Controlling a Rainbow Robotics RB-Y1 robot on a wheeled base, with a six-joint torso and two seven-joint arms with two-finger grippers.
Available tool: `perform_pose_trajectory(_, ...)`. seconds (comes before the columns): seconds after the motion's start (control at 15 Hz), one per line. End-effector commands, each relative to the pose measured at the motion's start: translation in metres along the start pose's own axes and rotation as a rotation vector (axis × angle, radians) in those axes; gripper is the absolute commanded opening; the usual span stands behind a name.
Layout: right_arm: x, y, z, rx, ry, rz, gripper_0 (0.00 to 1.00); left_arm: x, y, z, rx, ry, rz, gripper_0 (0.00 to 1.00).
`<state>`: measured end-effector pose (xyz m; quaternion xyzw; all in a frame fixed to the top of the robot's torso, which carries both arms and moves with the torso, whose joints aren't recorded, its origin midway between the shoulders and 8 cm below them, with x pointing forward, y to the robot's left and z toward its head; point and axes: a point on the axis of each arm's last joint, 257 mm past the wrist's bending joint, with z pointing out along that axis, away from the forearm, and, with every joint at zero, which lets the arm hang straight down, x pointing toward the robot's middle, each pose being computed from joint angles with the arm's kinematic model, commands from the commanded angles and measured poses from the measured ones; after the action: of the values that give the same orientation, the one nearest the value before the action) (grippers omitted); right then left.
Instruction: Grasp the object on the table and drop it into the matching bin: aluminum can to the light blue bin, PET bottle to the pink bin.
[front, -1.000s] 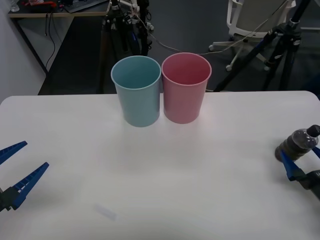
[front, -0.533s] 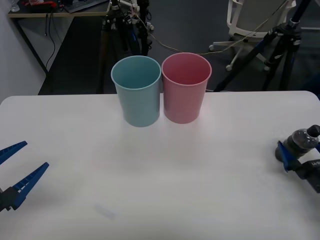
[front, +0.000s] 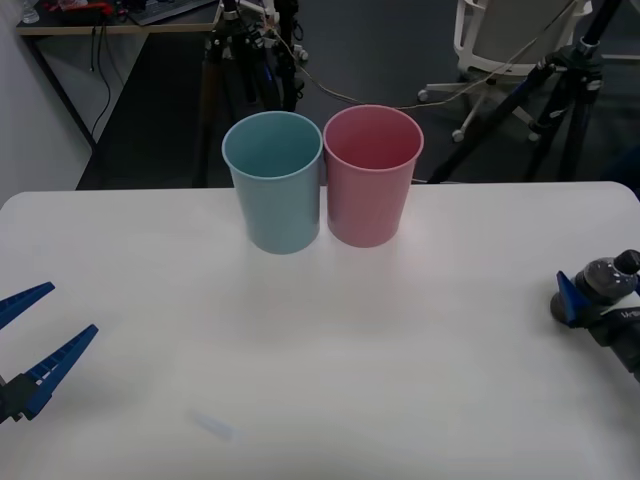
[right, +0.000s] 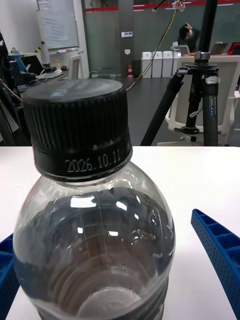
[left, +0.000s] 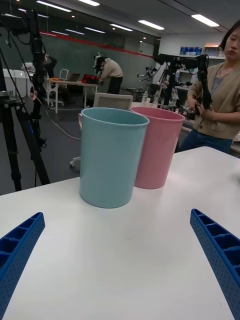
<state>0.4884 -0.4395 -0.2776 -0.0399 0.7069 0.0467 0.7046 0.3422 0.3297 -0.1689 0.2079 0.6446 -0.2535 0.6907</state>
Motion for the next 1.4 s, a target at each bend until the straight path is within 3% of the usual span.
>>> perform_pose_trajectory(0.07, 0.000, 0.000, 0.000, 0.000, 0.000, -0.001, 0.27, 0.000, 0.000, 0.000, 0.000, 0.000, 0.000, 1.00)
perform_pose_trajectory(0.13, 0.001, 0.000, 0.000, 0.002, 0.002, 0.000, 0.00, 0.000, 0.000, 0.000, 0.000, 0.000, 0.000, 1.00)
perform_pose_trajectory(0.67, 0.003, -0.003, -0.007, 0.006, -0.001, 0.018, 0.00, 0.000, 0.000, 0.000, 0.000, 0.000, 0.000, 1.00)
perform_pose_trajectory(0.93, -0.003, 0.002, -0.034, -0.004, 0.004, 0.001, 0.00, 0.000, 0.000, 0.000, 0.000, 0.000, 0.000, 1.00)
perform_pose_trajectory(1.2, -0.015, 0.025, -0.073, -0.028, 0.032, 0.006, 0.00, 0.000, 0.000, 0.000, 0.000, 0.000, 0.000, 1.00)
perform_pose_trajectory(1.4, -0.045, 0.039, -0.097, -0.056, 0.035, -0.025, 0.00, 0.000, 0.000, 0.000, 0.000, 0.000, 0.000, 1.00)
